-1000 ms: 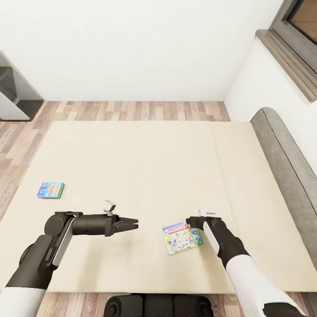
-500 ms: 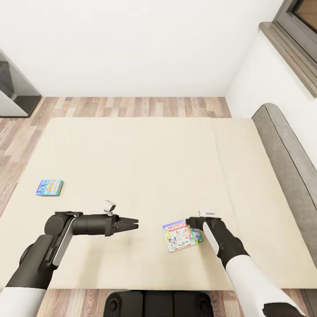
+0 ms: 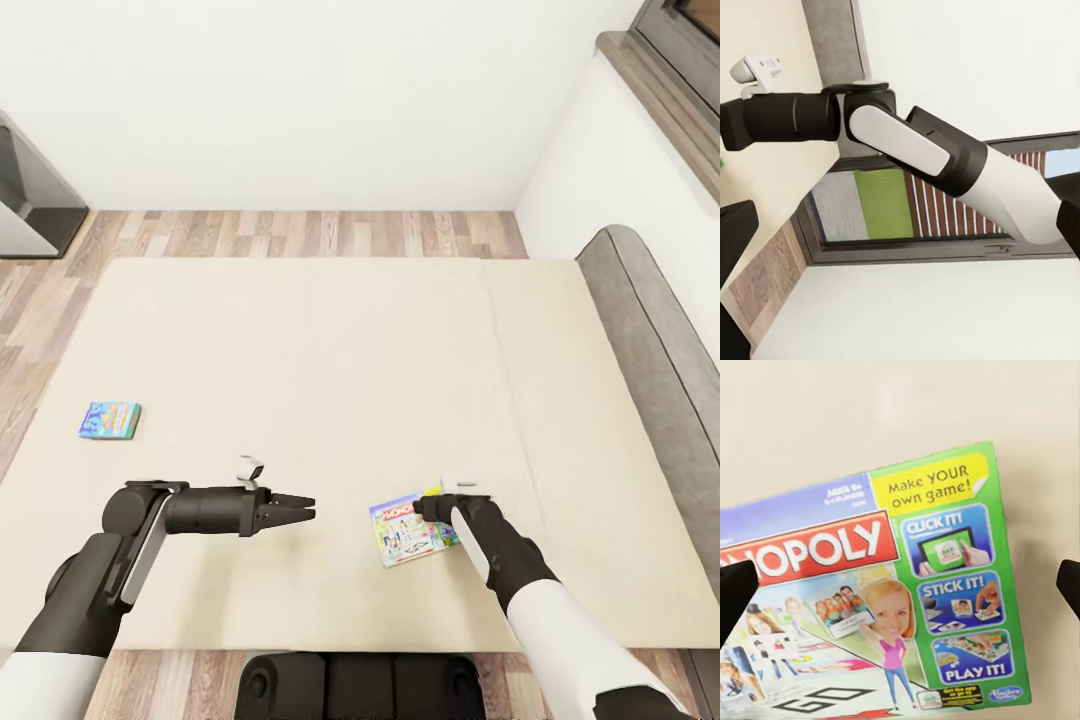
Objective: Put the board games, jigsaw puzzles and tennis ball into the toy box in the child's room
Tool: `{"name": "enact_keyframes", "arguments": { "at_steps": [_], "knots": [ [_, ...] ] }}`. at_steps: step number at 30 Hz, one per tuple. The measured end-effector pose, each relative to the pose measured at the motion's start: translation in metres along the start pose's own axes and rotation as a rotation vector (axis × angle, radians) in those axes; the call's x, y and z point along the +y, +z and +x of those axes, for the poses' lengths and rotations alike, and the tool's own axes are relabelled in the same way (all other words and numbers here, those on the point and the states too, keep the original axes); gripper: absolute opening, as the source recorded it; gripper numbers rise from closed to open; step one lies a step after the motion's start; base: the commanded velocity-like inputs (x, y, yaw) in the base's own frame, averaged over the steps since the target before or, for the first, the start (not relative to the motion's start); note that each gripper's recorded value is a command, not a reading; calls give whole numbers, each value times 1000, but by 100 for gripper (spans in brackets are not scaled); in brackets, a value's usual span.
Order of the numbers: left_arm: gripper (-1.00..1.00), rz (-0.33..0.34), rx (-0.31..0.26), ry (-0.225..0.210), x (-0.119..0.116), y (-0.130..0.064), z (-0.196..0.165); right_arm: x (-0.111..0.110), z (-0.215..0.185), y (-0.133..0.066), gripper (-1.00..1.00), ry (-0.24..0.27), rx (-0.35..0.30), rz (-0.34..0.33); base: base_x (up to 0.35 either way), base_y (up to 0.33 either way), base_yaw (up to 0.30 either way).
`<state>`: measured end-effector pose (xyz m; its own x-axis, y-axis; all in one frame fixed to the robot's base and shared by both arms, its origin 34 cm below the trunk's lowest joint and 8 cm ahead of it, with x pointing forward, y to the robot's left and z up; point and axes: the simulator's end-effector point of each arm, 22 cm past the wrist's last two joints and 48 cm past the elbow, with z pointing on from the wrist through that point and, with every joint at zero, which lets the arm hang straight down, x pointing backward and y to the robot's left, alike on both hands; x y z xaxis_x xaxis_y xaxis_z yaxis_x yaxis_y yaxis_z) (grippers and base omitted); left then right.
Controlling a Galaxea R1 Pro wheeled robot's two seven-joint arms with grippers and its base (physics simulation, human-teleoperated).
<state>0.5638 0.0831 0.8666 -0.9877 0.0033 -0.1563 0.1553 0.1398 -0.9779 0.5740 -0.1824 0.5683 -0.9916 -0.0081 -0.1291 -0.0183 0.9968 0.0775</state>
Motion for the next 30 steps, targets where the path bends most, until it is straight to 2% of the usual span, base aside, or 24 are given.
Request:
{"name": "enact_keyframes", "arguments": {
  "at_steps": [7, 30],
  "knots": [
    [100, 0, 2, -11, 5, 1, 2, 7, 8, 5, 100, -40, 14, -5, 0, 0, 0],
    [100, 0, 7, -49, 21, 3, 11, 7, 26, 20, 100, -46, 49, -5, 0, 0, 0]
  ]
}}
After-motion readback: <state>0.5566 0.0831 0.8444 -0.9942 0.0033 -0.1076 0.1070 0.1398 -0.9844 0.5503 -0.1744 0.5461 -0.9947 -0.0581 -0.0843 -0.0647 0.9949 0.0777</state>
